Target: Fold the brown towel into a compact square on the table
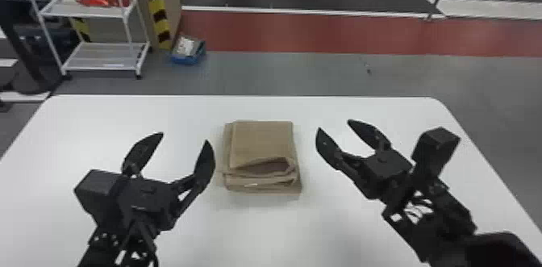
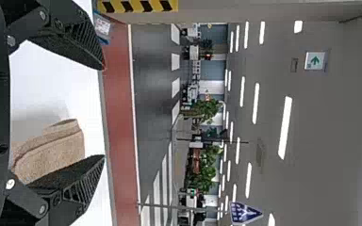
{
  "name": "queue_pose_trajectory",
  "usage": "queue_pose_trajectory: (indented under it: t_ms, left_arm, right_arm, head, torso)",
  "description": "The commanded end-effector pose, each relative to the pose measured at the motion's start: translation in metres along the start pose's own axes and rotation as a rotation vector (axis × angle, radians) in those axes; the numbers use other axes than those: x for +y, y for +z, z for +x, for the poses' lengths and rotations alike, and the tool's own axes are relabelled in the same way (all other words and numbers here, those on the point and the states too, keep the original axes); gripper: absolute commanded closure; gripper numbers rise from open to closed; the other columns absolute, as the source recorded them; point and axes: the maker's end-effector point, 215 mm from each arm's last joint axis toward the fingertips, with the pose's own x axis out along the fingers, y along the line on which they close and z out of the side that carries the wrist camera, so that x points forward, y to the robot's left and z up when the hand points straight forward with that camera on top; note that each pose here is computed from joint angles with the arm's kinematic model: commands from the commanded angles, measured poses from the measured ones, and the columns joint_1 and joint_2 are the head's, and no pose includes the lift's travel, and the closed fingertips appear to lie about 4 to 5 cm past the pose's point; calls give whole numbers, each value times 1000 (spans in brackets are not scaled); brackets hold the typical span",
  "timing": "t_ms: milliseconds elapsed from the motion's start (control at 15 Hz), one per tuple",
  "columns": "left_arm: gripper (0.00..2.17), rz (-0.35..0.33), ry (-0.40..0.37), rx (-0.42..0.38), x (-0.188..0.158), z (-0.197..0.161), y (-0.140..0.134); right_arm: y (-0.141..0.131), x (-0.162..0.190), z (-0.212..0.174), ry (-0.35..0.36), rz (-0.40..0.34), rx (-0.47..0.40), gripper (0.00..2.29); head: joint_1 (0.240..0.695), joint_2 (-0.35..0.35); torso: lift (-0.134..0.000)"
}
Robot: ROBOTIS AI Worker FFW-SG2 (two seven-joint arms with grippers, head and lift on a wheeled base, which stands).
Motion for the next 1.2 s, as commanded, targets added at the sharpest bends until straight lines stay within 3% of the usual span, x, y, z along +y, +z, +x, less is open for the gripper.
queue_pose_trajectory:
  t_ms: [0,67,333,533,933,1133]
  left_arm:
    - [107,10,20,6,13,-5,-2]
    - [110,11,29,6,18,-9,-1]
    - [147,22,53,13,41,-16,0]
    - [147,17,48,7,44,-11,3]
    - [151,4,41,2,44,-7,6]
    - [151,5,43,8,45,-8,5]
  right_arm:
    - [-20,32,65,89,6,34,1781]
    - [-29,50,86,122,10,54,2162]
    - [-63,96,119,172,0,152,2165]
    - [-102,103,94,170,24,234,2165]
    - [-104,115,53,171,-1,231,2165]
    - [-111,104,38,145,9,255,2165]
  head:
    - [695,-38]
    - [695,-12]
    - [695,120]
    - [695,167]
    - [695,180]
    - [695,177]
  torso:
    - [-125]
    - [-125]
    - [-125]
    - [-125]
    - [-125]
    - [-125]
